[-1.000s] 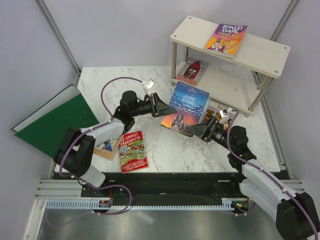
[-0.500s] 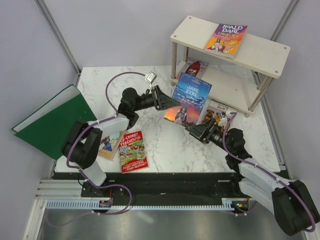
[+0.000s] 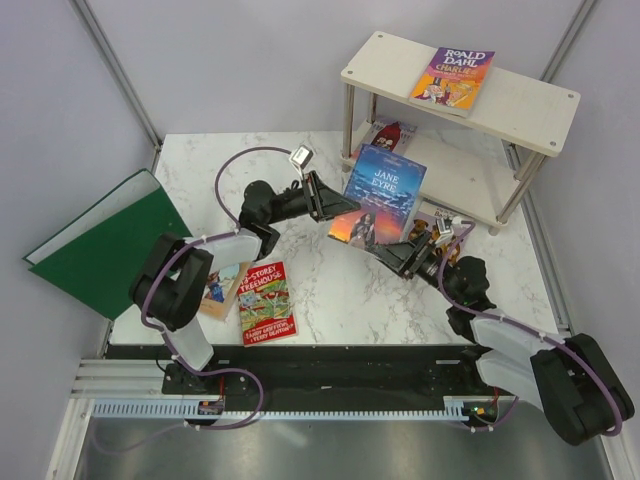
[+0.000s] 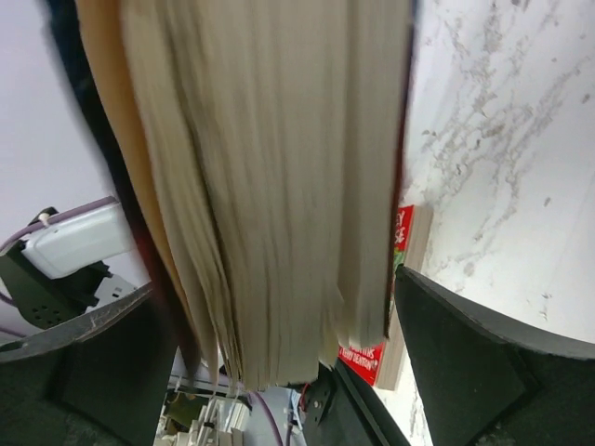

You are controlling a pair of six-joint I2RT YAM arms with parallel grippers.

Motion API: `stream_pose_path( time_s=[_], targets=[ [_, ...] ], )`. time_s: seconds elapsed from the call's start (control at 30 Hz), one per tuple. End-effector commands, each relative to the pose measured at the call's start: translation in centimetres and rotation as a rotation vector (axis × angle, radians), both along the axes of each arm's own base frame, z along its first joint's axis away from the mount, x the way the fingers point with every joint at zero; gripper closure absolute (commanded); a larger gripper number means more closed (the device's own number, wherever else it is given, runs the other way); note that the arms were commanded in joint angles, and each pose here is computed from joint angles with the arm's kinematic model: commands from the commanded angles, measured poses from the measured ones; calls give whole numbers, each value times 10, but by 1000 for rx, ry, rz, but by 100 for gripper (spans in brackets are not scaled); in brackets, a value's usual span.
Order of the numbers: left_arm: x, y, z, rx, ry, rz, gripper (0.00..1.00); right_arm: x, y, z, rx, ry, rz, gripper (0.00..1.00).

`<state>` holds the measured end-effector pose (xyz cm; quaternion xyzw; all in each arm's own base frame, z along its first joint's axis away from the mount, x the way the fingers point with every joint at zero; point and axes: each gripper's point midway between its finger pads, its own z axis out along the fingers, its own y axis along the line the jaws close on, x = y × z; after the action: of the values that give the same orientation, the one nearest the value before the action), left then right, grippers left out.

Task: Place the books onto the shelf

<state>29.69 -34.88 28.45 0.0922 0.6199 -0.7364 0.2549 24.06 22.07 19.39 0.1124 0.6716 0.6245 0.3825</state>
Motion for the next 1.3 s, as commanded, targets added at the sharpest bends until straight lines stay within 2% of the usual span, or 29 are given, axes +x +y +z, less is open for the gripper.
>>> stream_pose_path(
  time_s=[0.0,0.23,0.3,0.4,0.43,0.47,0.53,0.57,0.6,0.63,0.7,0.77,0.8,0.83,0.93,1.1,1.13,1.17,1.27],
  targets=[
    [-19,4,43,-125,-137,-31,98,-2,-4,41,50,-129,-25,2],
    [-9,-1,24,-116,-88,-31,98,-9,-11,54,54,-143,-53,2],
    [-7,-2,19,-100,-98,-17,98,-10,-13,56,44,-142,-61,4],
    [-1,-5,12,-60,-96,7,98,-10,-12,59,22,-123,-59,14],
    [1,-5,11,-55,-99,19,98,-8,-12,66,18,-129,-63,37],
    [2,-5,8,-45,-86,26,98,-5,-12,52,-24,-66,-70,45],
    [2,-5,6,-42,-89,31,98,-4,-11,55,-37,-69,-65,57],
    [3,-5,5,-40,-86,31,98,-3,-11,53,-45,-62,-65,72],
    [4,-5,3,-36,-84,32,98,-2,-11,49,-53,-48,-69,80],
    [4,-5,1,-32,-82,31,98,1,-12,47,-64,-35,-77,99],
    [8,-6,-9,10,-73,49,95,4,-12,41,-111,-37,-82,100],
    [11,-4,-15,59,-74,79,86,7,-14,38,-142,-48,-99,100],
    [15,-2,-37,154,-45,108,80,12,-18,33,-177,-48,-130,100],
    [22,4,-35,185,-53,175,70,17,-24,22,-226,10,-164,100],
    [33,22,-66,350,-11,297,59,29,-32,23,-285,-26,-219,100],
    [32,54,-62,486,-34,415,50,51,-35,26,-292,-37,-231,100],
    [31,62,-70,542,-4,448,45,57,-36,35,-286,-54,-240,100],
    [29,69,-58,548,-25,474,43,63,-39,32,-292,-40,-250,100],
    [28,92,-58,643,-32,567,29,78,-47,45,-283,-64,-274,100]
  ],
)
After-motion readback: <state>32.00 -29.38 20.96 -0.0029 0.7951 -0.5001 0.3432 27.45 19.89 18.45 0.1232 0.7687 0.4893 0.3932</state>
